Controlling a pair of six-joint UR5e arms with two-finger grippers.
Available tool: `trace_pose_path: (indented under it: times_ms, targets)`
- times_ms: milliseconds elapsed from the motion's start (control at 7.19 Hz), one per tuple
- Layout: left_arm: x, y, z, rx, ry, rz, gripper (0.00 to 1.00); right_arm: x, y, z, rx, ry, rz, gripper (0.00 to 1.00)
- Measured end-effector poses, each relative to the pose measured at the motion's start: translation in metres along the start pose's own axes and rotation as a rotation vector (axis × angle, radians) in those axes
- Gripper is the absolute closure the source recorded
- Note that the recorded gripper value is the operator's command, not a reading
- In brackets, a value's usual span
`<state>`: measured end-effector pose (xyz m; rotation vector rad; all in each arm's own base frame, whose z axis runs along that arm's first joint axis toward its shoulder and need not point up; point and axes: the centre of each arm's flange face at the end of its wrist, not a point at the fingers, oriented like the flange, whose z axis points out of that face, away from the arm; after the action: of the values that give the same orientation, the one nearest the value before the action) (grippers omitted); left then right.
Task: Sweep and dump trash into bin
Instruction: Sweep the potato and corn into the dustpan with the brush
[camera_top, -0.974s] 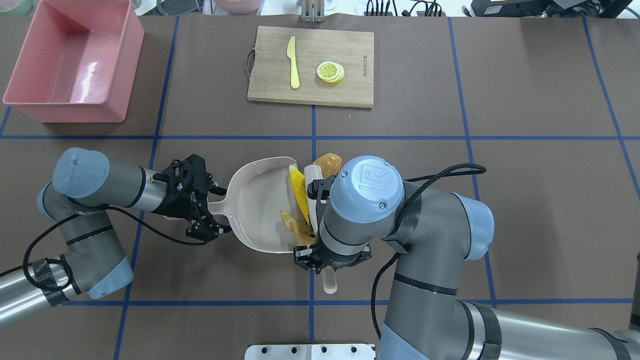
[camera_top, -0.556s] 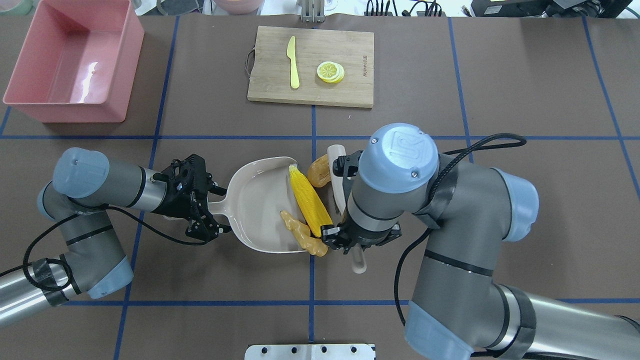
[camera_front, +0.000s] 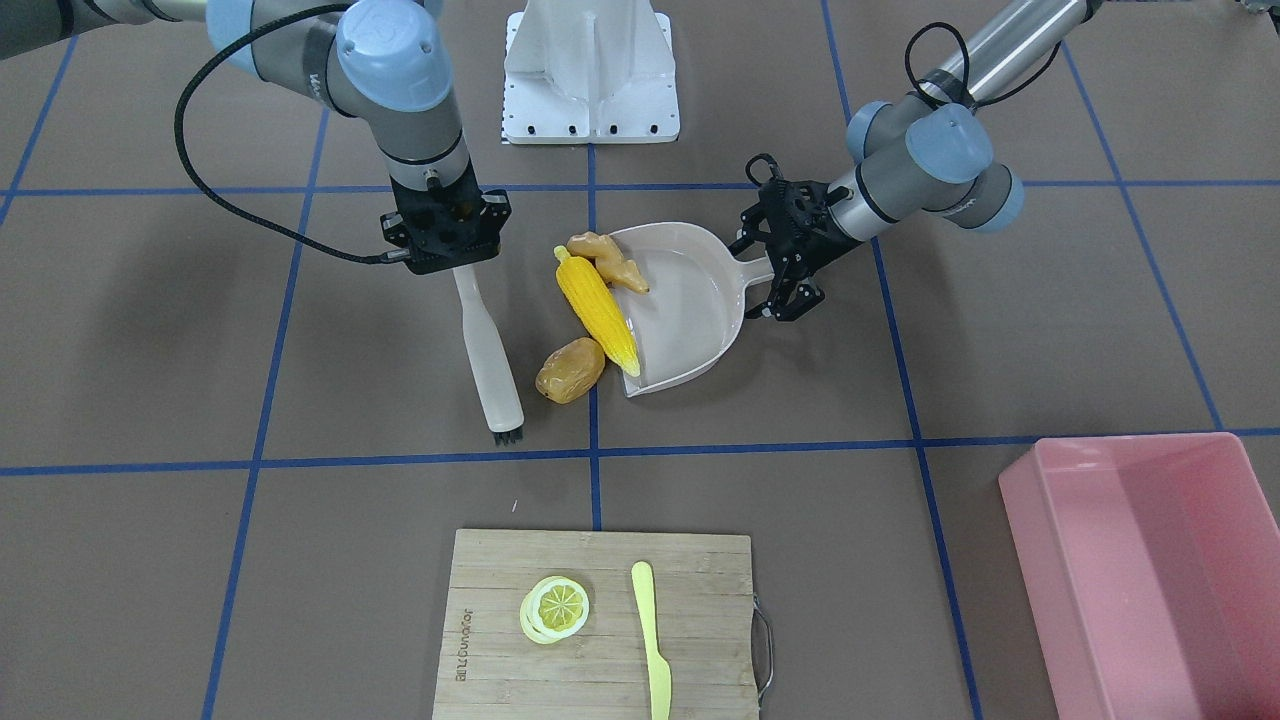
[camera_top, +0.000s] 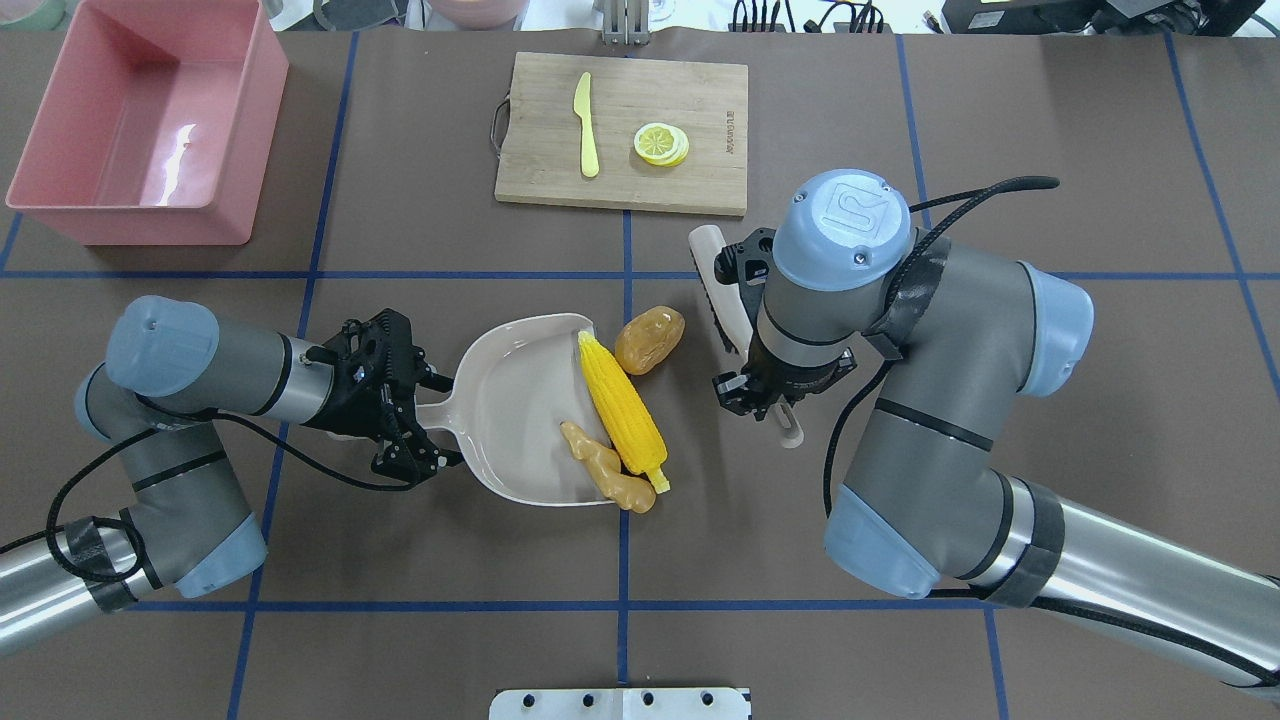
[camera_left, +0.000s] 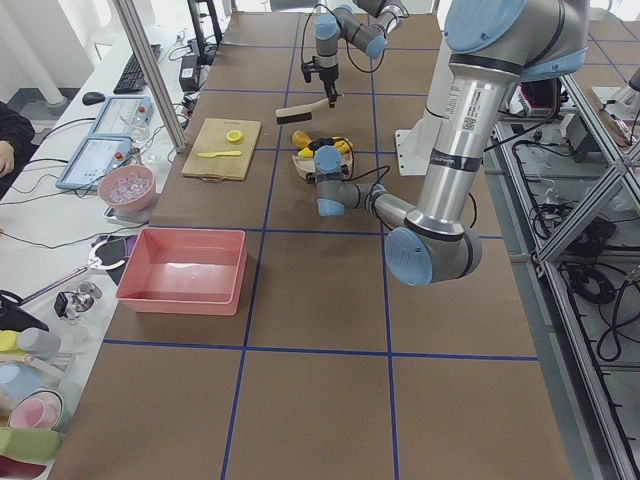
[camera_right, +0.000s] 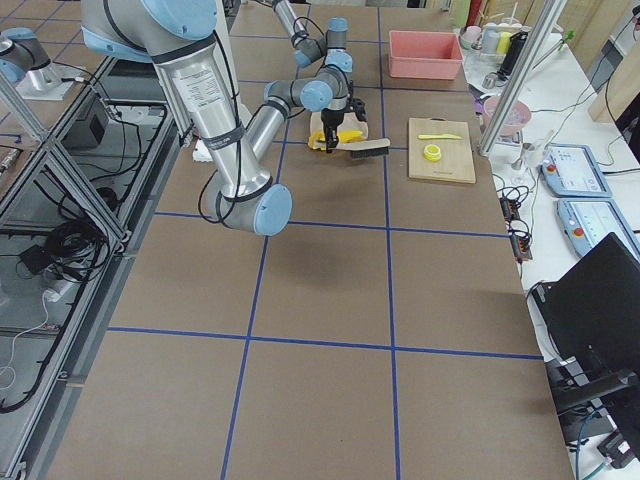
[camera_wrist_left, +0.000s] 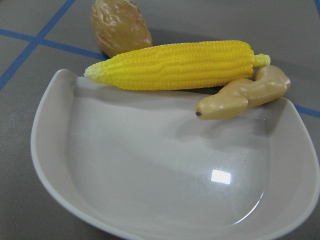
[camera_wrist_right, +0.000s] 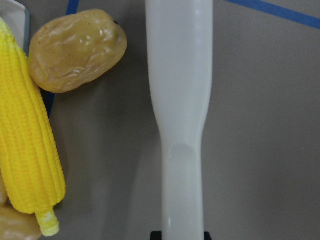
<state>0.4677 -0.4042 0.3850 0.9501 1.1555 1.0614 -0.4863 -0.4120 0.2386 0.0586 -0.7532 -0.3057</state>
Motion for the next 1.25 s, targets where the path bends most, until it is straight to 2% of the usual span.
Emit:
trace_pose_path:
  times_ms: [278, 556, 835, 1252]
  targets:
    - [0.0, 0.001, 0.0, -0.001, -0.001, 0.001, 0.07, -0.025, 0.007, 0.015, 0.013, -0.017, -0.058, 1.0]
    - [-0.001, 0.001, -0.001, -0.003, -0.003, -0.001, 0.07, -0.044, 0.022, 0.033, 0.009, 0.0, -0.093, 1.0]
    - [-0.002, 0.002, 0.0, -0.01, -0.005, -0.005, 0.07, -0.067, 0.025, 0.033, 0.013, 0.0, -0.113, 1.0]
    - [-0.003, 0.002, 0.0, -0.013, -0.005, -0.007, 0.06, -0.11, 0.034, 0.031, -0.007, -0.015, -0.125, 1.0]
